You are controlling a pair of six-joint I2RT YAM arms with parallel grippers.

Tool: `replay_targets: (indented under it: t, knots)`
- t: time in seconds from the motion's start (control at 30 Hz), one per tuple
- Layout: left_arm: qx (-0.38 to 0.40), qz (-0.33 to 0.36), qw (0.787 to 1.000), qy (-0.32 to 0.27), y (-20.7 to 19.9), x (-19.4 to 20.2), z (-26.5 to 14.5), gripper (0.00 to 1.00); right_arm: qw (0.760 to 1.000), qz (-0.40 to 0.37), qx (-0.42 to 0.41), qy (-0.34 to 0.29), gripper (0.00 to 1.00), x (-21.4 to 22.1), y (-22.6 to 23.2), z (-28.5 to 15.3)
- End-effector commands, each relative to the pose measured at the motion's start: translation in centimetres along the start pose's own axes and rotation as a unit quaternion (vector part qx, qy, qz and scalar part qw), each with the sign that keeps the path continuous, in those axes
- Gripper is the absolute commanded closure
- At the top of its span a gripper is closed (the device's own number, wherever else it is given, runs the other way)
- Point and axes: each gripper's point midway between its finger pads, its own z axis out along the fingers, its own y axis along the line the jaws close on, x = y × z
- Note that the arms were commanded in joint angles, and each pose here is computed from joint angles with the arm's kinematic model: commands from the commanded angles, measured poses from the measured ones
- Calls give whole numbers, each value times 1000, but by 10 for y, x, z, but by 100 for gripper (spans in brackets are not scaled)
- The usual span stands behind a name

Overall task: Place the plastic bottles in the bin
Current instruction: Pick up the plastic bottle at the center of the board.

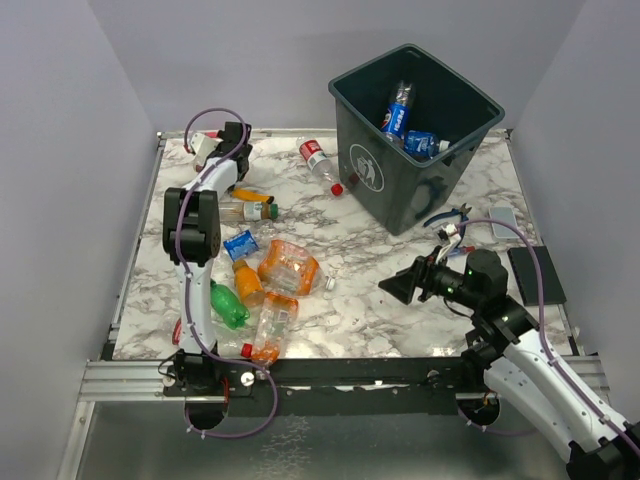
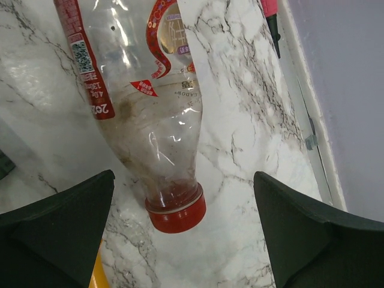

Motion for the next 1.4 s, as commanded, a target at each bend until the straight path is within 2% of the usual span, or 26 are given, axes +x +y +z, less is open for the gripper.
replay_targets:
  t: [0.0,0.1,0.27,0.4,0.57,0.7,0.83,0.97,1.07,1.17,1.27,1.37]
  knots:
    - [-29,-9,1000,3,7,6,18,1,999,16,25,15,21,9,-11,2]
    - [-31,-14,999,13,8,14,27,4,999,17,27,21,21,10,-13,5]
    - [-34,-18,999,19,11,20,35,17,999,19,33,27,21,10,-16,8]
    - [-37,-16,999,24,15,23,38,34,999,20,39,27,21,10,-18,9]
    - [-40,-13,999,34,20,26,40,60,999,23,43,25,21,10,-20,10]
    - [-30,-13,999,40,18,23,36,73,999,25,43,20,21,7,-19,8]
    - [7,-22,999,37,-4,4,16,85,999,24,43,11,22,2,-15,6]
    - [91,-36,995,27,-51,-36,-36,94,999,17,43,-2,22,-9,-9,1]
    - [178,-43,983,16,-88,-72,-96,99,999,11,43,-10,22,-17,-4,-3]
    - [257,-29,966,6,-108,-99,-164,100,999,2,44,-21,22,-27,1,-7]
    - [340,2,940,2,-114,-108,-231,100,998,-13,51,-32,22,-38,4,-12]
    - [431,75,899,0,-113,-95,-297,100,997,-27,55,-42,22,-49,9,-16]
